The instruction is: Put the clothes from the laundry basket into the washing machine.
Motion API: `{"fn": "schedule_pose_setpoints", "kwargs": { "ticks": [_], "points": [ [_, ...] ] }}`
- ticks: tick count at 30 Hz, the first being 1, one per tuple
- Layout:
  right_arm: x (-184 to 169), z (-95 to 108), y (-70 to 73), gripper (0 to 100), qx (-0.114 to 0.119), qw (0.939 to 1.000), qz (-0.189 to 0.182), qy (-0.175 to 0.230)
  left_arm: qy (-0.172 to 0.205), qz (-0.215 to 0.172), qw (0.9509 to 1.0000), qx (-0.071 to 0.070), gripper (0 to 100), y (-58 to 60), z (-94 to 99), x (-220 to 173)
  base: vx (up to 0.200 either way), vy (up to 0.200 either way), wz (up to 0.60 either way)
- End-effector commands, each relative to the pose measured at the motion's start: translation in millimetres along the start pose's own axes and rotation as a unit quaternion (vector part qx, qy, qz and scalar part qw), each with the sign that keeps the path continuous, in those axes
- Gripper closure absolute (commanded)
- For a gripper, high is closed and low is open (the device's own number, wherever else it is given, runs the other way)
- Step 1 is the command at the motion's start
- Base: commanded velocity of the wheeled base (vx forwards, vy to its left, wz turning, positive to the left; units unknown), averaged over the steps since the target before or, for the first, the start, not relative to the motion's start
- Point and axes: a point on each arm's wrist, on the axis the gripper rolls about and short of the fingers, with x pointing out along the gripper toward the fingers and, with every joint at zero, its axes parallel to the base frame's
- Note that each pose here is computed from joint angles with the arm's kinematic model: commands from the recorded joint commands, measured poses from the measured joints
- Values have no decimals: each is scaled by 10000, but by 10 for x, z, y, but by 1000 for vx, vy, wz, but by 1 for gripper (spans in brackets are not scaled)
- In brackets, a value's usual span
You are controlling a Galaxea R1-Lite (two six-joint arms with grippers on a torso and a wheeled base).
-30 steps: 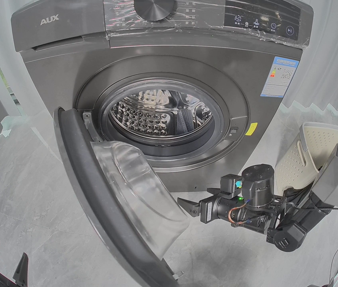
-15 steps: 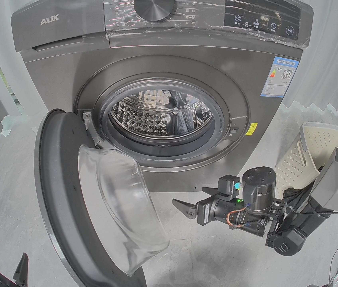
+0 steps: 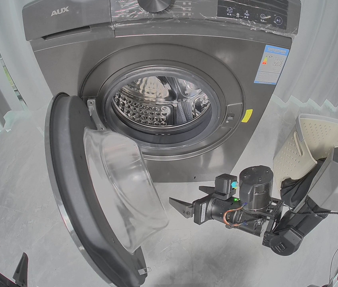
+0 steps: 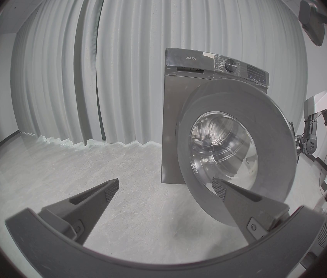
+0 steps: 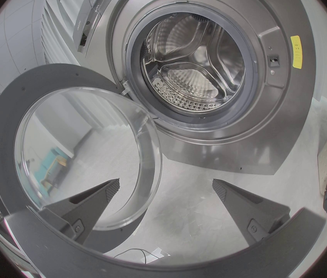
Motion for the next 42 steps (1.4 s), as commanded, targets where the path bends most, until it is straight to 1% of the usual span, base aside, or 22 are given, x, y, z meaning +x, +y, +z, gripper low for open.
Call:
{"fn": "schedule_pose_setpoints", "kwargs": {
  "ticks": [1, 7, 13, 15, 16, 19, 20, 21, 26, 31, 34, 38, 42],
  "points": [
    [32, -63, 7, 0, -1, 10000, 7, 88, -8, 2, 10000, -3, 0, 2, -45, -2, 0, 0, 0],
    [35, -77, 41, 0, -16, 9999, 47, 108, -8, 2, 10000, -3, 0, 2, -45, -2, 0, 0, 0],
    [18, -110, 147, 0, -58, 9997, 198, 117, -8, 2, 10000, -3, 0, 2, -45, -2, 0, 0, 0],
    [16, -103, 149, 0, -80, 9997, 218, 74, -8, 2, 10000, -3, 0, 2, -45, -2, 0, 0, 0],
    [25, -58, 107, 0, -60, 9998, 168, -27, -8, 2, 10000, -3, 0, 2, -45, -2, 0, 0, 0],
    [38, -23, 57, 0, -47, 9999, 107, -83, -16, 1, 10000, -3, 0, 2, -43, -2, 0, 0, 0],
    [48, 6, -18, 0, -19, 9999, 3, -127, -8, 2, 10000, -3, 0, 2, -45, -2, 0, 0, 0],
    [52, 12, -45, 0, -17, 9999, -40, -139, -8, 2, 10000, -3, 0, 2, -45, -2, 0, 0, 0],
    [121, 11, -48, 0, -25, 9999, -53, -150, -8, 2, 10000, -3, 0, 2, -45, -2, 0, 0, 0],
    [184, -46, -19, 0, -47, 9999, -2, -112, -16, 1, 10000, -3, 0, 2, -43, -2, 0, 0, 0],
    [248, -67, 38, 0, -68, 9999, 68, -86, -8, 9, 10000, -3, 0, 3, -45, -2, -133, 0, 0],
    [309, -123, 106, 0, -171, 9997, 164, -45, -8, 2, 10000, -3, 0, 2, -45, -2, -200, 0, 0],
    [338, -195, 206, 0, -240, 9993, 304, 6, -8, 9, 10000, -3, 0, 3, -45, -2, 0, 0, 0]
  ]
}}
